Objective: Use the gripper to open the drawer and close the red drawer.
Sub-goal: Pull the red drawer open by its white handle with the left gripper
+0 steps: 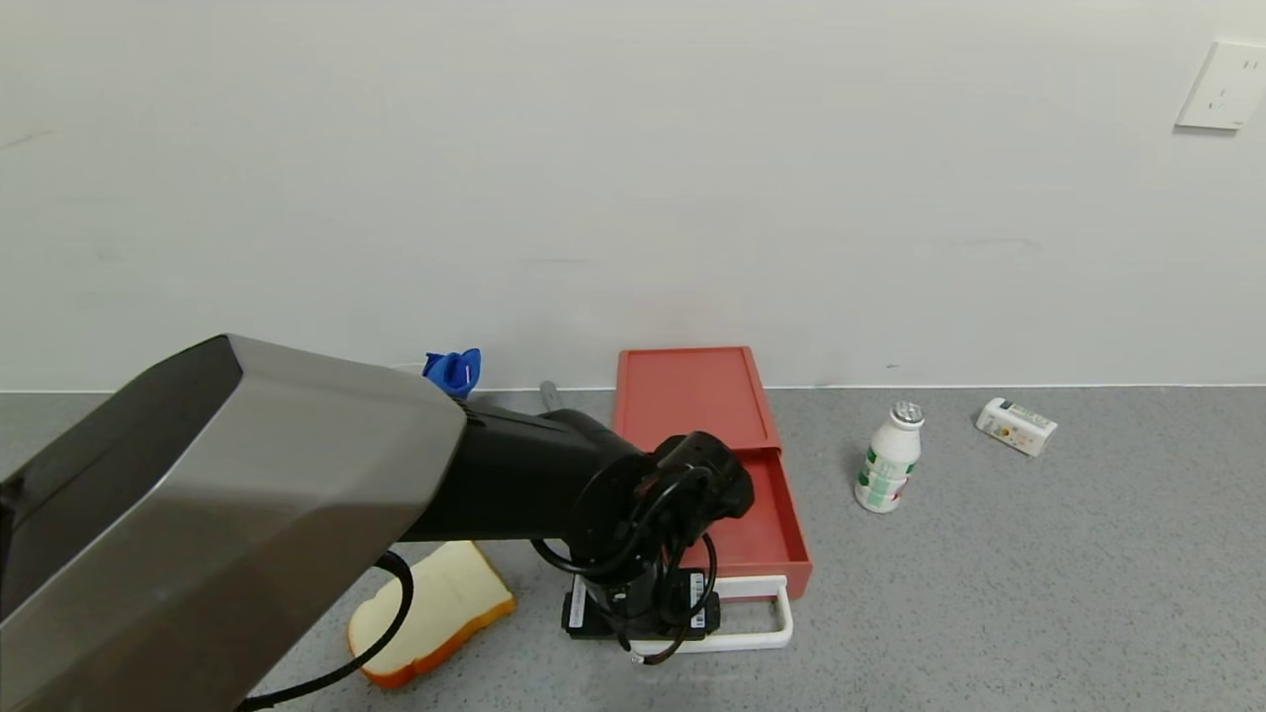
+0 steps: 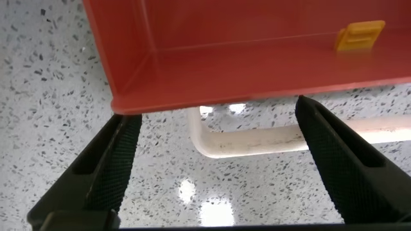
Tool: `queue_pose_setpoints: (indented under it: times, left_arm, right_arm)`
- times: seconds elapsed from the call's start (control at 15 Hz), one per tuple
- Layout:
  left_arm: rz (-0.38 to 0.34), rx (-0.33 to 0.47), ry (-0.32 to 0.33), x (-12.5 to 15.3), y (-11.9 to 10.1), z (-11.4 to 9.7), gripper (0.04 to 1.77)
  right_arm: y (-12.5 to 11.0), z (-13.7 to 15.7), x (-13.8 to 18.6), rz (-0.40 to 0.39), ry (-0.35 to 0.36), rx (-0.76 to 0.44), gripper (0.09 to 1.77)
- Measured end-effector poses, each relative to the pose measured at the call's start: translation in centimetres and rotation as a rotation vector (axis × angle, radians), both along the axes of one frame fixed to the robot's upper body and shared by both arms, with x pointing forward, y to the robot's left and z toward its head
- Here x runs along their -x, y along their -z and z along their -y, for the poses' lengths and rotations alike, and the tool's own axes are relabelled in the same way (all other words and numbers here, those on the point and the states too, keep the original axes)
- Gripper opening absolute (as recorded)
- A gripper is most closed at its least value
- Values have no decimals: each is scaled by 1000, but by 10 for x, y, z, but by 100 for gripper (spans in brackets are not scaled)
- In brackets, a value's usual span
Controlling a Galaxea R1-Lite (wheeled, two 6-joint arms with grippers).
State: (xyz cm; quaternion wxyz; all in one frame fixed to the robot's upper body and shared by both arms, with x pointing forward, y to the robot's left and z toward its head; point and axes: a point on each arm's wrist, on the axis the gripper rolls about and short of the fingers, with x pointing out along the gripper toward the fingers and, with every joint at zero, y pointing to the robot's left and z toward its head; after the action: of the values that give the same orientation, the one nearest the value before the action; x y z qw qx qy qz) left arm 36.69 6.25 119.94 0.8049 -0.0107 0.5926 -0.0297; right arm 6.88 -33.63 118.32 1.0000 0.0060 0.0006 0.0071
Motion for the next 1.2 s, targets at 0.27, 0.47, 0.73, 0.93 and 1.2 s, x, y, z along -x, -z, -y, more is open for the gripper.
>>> queue_pose_setpoints:
  times: [0.27,0.47,0.73,0.93,1.2]
  left_arm:
    - [-12,-7,8,8,2,1,172]
    - [-30,-11,14,18,3,1,172]
    - [-39,-16,18,29,2,0,172]
    - [-24,-2,18,30,-5,-1,172]
    - [27,55,18,31,-30,-4,172]
  right_arm:
    - [0,0,0,0,0,0,171]
    - [0,0,0,0,0,0,171]
    - [0,0,0,0,0,0,171]
    - [0,0,0,0,0,0,171]
    - [0,0,0,0,0,0,171]
